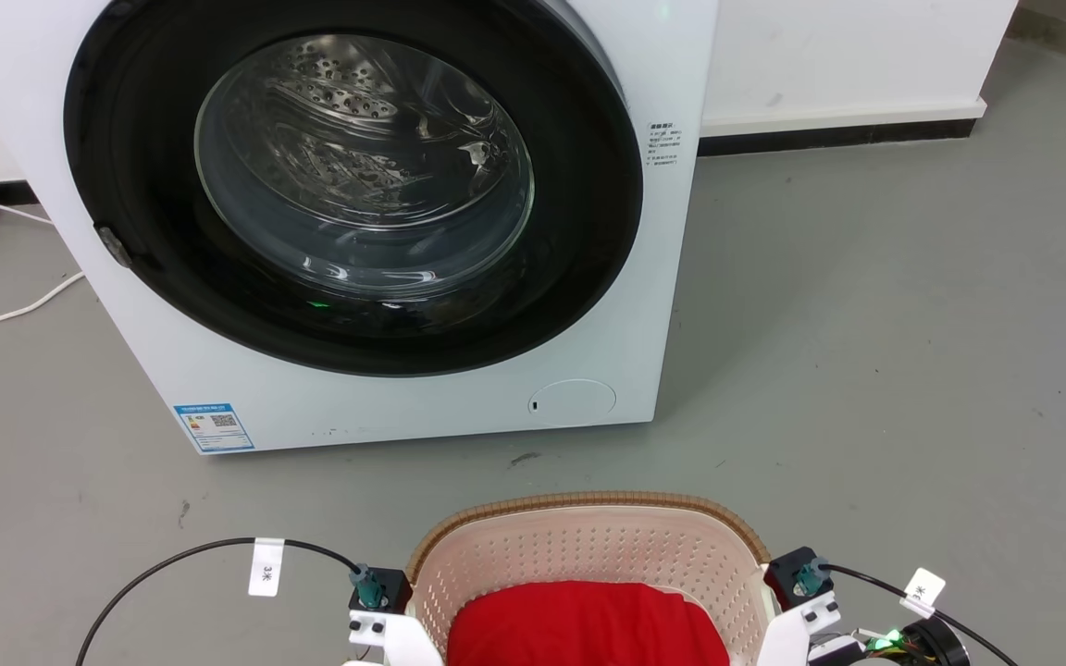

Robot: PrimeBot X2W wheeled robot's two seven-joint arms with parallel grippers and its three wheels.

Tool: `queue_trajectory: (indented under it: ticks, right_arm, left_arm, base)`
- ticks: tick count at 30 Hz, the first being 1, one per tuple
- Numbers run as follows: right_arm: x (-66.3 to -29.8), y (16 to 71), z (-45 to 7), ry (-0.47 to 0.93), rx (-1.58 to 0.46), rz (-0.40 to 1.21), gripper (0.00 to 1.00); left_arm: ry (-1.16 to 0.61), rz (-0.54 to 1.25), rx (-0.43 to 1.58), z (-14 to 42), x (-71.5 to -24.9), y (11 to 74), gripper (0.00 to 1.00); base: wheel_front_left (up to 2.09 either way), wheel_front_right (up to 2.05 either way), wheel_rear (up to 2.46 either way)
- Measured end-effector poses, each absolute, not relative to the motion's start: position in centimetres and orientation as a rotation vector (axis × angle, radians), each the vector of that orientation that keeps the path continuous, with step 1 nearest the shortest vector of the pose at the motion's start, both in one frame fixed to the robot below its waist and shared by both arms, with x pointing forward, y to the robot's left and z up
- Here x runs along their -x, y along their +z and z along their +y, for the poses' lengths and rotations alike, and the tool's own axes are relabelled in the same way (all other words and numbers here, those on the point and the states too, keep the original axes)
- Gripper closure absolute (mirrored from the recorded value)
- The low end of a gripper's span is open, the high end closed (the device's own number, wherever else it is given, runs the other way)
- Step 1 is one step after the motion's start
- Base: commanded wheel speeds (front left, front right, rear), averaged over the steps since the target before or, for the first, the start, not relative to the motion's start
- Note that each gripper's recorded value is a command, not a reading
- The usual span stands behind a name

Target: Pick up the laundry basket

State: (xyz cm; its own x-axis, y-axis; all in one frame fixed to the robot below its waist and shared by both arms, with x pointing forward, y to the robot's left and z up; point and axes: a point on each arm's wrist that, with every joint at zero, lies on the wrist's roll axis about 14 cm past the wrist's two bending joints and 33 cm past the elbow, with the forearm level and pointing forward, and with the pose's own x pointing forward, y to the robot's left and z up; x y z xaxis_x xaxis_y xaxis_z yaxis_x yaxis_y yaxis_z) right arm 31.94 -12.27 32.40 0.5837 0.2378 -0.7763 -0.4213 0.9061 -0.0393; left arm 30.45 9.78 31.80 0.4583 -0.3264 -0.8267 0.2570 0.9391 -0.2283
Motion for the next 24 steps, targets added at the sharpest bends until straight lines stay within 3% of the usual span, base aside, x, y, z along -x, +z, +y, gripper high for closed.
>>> queue_trajectory:
  ticks: [24]
  right_arm:
    - [-31.88,32.21,-12.37,0.39,0.222,0.872,1.0]
  left_arm:
    - [-0.37,1.029,0.062,9.78,-30.55,31.59,1.0]
  base:
    - [0.0,0.0,0.0]
